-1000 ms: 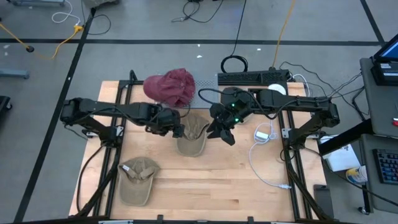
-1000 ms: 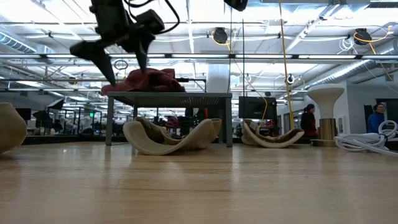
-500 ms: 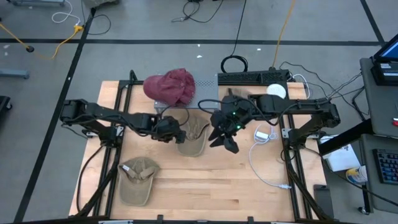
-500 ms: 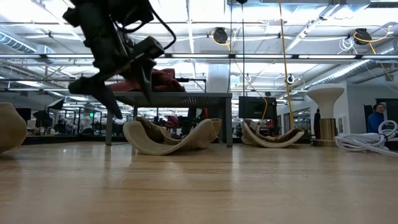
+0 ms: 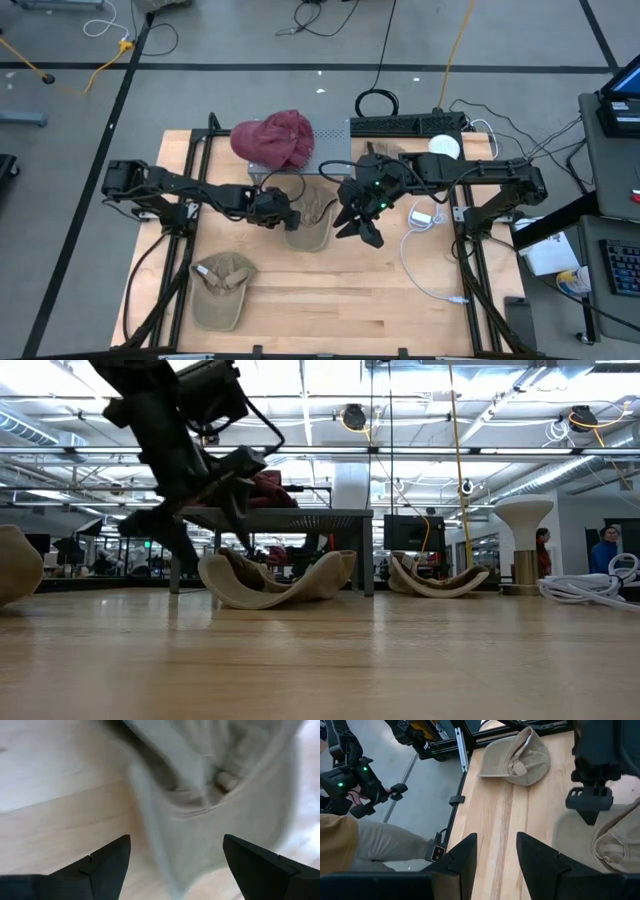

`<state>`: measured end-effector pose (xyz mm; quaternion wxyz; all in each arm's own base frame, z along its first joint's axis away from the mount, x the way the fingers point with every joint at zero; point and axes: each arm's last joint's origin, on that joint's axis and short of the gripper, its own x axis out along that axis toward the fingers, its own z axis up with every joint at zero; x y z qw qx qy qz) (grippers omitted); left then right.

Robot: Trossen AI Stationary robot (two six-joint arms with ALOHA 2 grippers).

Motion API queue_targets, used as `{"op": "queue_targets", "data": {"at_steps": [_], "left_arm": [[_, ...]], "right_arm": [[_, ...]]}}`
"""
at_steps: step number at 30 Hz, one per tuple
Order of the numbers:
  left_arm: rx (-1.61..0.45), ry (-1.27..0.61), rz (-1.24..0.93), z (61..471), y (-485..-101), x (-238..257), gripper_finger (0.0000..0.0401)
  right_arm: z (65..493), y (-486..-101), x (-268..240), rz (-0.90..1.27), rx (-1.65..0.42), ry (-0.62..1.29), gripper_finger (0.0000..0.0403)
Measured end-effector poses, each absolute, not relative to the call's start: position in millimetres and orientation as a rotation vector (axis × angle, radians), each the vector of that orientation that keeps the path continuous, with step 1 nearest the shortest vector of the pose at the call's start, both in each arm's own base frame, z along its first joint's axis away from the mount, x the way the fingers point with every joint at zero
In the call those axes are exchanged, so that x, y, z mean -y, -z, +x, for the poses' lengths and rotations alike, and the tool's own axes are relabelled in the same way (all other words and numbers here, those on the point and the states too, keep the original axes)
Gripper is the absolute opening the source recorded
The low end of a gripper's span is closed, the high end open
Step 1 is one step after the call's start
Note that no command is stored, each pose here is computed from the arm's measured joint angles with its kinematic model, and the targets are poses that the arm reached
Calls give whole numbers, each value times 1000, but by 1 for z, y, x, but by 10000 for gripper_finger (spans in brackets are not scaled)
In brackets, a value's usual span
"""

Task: Pick & Place hat
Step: Put the light brown cap on the shelf

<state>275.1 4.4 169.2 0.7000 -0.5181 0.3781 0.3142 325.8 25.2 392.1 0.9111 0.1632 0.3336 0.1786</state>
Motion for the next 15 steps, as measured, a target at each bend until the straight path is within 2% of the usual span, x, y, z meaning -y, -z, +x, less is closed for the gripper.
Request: {"op": "queue_targets", "data": {"at_steps": [5, 15], "left_arm": [[-899, -677, -1188, 277, -162, -3, 306], [-945, -670, -1214, 282, -152, -2, 167]], "right_arm": [[327, -394, -25, 333, -669, -370, 130], [330, -397, -24, 364, -626, -314, 130]]}}
